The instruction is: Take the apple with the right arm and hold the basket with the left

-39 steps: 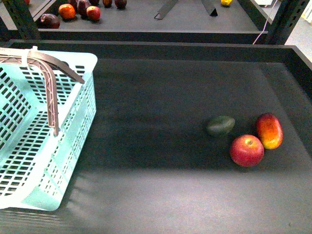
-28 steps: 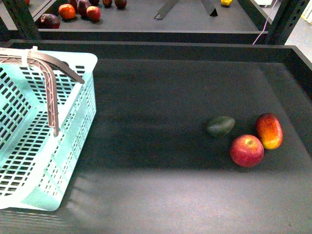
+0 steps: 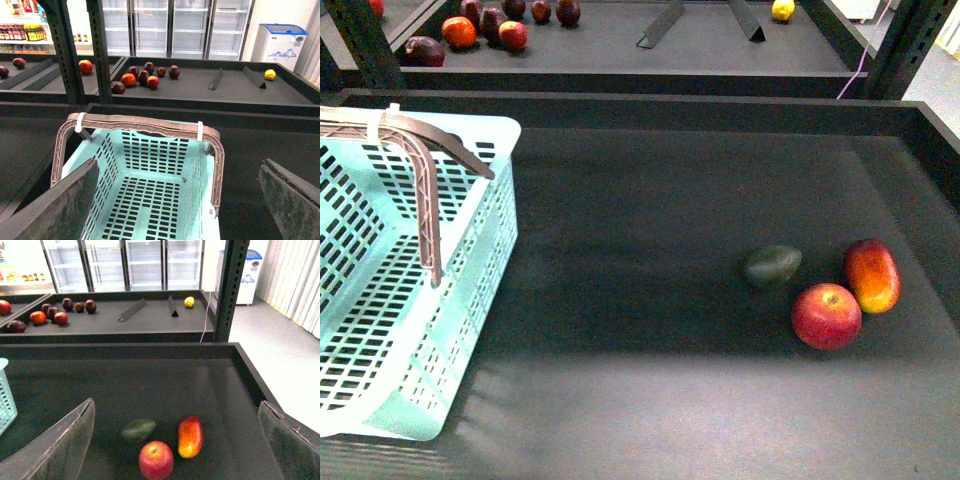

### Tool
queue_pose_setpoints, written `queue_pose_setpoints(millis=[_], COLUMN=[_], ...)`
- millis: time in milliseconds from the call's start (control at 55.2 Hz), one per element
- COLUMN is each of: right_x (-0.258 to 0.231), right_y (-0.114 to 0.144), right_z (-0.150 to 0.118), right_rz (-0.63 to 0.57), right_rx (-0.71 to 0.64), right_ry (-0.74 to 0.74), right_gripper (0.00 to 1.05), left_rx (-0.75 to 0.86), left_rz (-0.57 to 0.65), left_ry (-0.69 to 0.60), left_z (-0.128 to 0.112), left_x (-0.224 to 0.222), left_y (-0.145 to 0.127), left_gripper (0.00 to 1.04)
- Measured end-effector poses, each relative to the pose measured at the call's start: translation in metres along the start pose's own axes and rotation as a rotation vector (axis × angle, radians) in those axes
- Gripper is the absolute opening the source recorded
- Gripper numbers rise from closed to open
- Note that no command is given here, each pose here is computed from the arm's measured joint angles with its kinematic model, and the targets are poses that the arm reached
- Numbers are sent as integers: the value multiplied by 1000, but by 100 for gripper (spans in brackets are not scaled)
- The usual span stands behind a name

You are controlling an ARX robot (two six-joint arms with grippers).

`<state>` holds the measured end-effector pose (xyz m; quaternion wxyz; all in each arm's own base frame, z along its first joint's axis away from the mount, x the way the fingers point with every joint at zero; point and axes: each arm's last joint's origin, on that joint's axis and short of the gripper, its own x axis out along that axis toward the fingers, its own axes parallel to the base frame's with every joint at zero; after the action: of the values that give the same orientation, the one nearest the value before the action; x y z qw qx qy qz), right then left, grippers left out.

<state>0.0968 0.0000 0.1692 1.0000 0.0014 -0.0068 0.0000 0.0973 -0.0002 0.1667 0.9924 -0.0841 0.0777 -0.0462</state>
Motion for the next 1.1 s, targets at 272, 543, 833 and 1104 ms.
queue_pose_setpoints(millis=[272, 543, 833, 1104], right_x=[0, 0, 0, 0], right_y=[0, 0, 0, 0], right_z=[0, 0, 0, 0], right_rz=[1, 1, 1, 1], right_rx=[0, 0, 0, 0], right_ry=[0, 0, 0, 0], right_gripper=[96, 96, 96, 96], left_rx=[-689, -984, -1063, -1080], left_rz=[4, 139, 302, 365], left_ry=[248, 248, 294, 309], left_z=[3, 33, 39, 45], left_x=[22, 103, 176, 225], left_y=[6, 29, 51, 56], left_gripper=[98, 98, 98, 98])
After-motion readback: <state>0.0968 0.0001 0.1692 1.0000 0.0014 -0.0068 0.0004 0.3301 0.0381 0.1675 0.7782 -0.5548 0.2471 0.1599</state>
